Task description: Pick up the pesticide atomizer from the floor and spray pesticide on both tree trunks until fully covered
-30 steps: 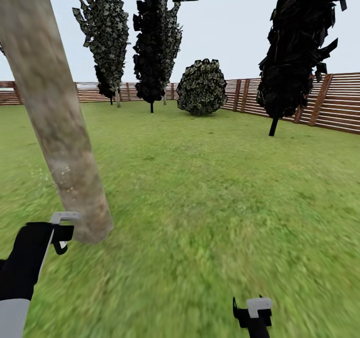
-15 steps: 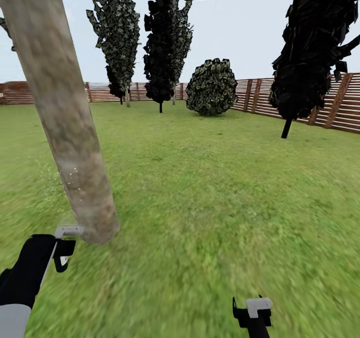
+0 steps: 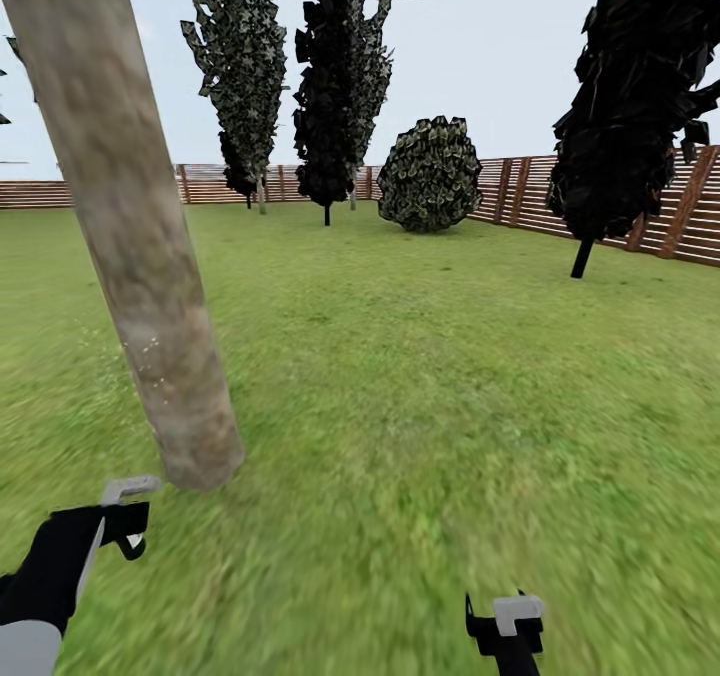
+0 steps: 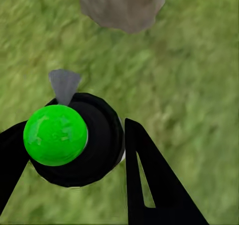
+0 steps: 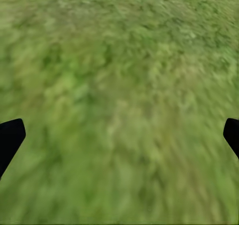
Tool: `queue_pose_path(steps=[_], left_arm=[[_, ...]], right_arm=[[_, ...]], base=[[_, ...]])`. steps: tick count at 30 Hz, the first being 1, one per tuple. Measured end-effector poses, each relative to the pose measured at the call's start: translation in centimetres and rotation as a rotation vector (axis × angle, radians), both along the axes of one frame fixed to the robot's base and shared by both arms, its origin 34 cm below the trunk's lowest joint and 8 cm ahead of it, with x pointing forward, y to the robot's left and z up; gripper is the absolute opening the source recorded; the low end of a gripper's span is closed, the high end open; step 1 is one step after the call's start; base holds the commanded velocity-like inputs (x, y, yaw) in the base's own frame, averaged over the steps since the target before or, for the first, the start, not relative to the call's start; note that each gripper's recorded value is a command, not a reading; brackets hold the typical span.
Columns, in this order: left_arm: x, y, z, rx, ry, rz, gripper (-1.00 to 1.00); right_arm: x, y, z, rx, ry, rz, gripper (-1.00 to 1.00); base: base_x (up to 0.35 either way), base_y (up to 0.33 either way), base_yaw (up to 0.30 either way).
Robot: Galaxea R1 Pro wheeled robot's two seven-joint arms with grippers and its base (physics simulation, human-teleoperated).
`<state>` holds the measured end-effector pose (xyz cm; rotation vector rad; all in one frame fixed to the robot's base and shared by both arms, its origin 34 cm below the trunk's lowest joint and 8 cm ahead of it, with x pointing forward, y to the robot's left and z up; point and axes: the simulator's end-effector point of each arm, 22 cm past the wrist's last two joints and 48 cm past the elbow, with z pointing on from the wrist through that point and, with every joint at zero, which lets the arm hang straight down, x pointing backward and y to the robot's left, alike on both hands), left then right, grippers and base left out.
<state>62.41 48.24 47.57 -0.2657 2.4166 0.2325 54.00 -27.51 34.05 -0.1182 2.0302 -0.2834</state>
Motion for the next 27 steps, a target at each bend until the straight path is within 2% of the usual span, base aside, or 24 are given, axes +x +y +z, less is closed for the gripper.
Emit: queue_pose_path(steps=[3, 5, 7, 8, 10, 15, 25, 27], left_arm=[[-0.4, 0.0, -2.0, -0.001, -0.009, -0.015, -1.0], [-0.3, -0.2, -2.0, 0.002, -0.013, -0.018, -1.0], [-0.4, 0.5, -1.9, 0.038, -0.01, 0.005, -1.0], [-0.7, 1.5, -1.9, 0.074, -0.001, 0.038, -1.0], [-1.1, 2.2, -2.0, 0.097, 0.004, 0.07, -1.0], [-1.3, 2.4, -2.2, 0.092, 0.009, 0.085, -1.0], [-2.6, 1.3, -4.7, 0.064, 0.066, 0.076, -1.0], [-2.5, 0.5, -5.0, 0.053, 0.066, 0.07, -1.0]], right_arm=[[0.0, 0.0, 0.0, 0.0, 0.0, 0.001, 1.0], [0.0, 0.0, 0.0, 0.0, 0.0, 0.001, 1.0], [0.0, 0.0, 0.0, 0.0, 0.0, 0.001, 1.0], [0.0, 0.0, 0.0, 0.0, 0.0, 0.001, 1.0], [0.0, 0.0, 0.0, 0.0, 0.0, 0.001, 1.0], [0.0, 0.1, 0.0, 0.0, 0.0, 0.001, 1.0], [0.0, 0.2, 0.0, 0.002, 0.0, 0.003, 1.0], [0.0, 0.2, 0.0, 0.002, 0.0, 0.003, 1.0]], base=[[0.331, 0.0, 0.0], [0.337, 0.0, 0.0], [0.336, 0.0, 0.0], [0.289, -0.006, 0.0], [0.222, -0.04, 0.0], [0.052, -0.028, 0.049], [0.019, -0.016, 0.258], [0.141, -0.165, 0.116]])
